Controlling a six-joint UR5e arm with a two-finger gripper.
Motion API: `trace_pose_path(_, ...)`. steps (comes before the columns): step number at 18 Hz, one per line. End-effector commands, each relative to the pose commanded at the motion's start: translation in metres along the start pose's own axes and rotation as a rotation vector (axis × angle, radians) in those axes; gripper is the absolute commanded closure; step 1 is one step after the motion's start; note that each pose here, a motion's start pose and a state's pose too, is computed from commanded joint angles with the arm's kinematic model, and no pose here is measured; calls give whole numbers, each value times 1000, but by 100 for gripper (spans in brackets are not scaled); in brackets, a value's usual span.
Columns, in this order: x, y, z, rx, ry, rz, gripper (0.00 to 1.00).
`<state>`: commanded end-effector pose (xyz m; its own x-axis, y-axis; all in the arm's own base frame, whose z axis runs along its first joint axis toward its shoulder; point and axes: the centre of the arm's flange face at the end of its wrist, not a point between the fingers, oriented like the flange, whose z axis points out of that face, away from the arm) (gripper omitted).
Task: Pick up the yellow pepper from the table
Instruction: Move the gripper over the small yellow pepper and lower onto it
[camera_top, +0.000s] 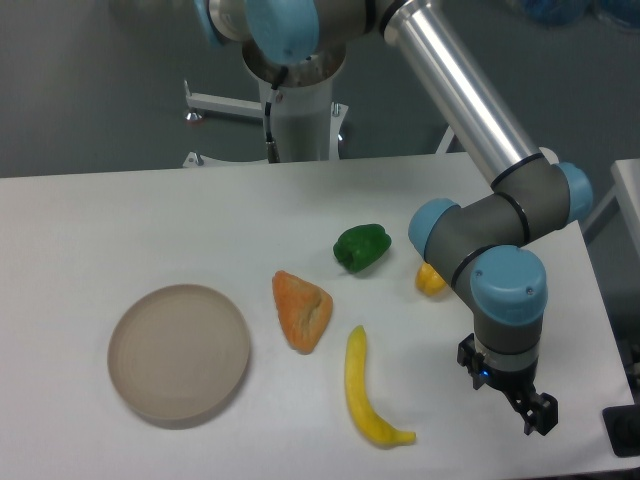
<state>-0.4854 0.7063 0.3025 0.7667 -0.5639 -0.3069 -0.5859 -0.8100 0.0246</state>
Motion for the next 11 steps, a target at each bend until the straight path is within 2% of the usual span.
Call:
trace_pose_path(5,6,1,-8,-7,6,-16,0)
trace_pose_path(11,45,13,-33,-20,68,-17,0)
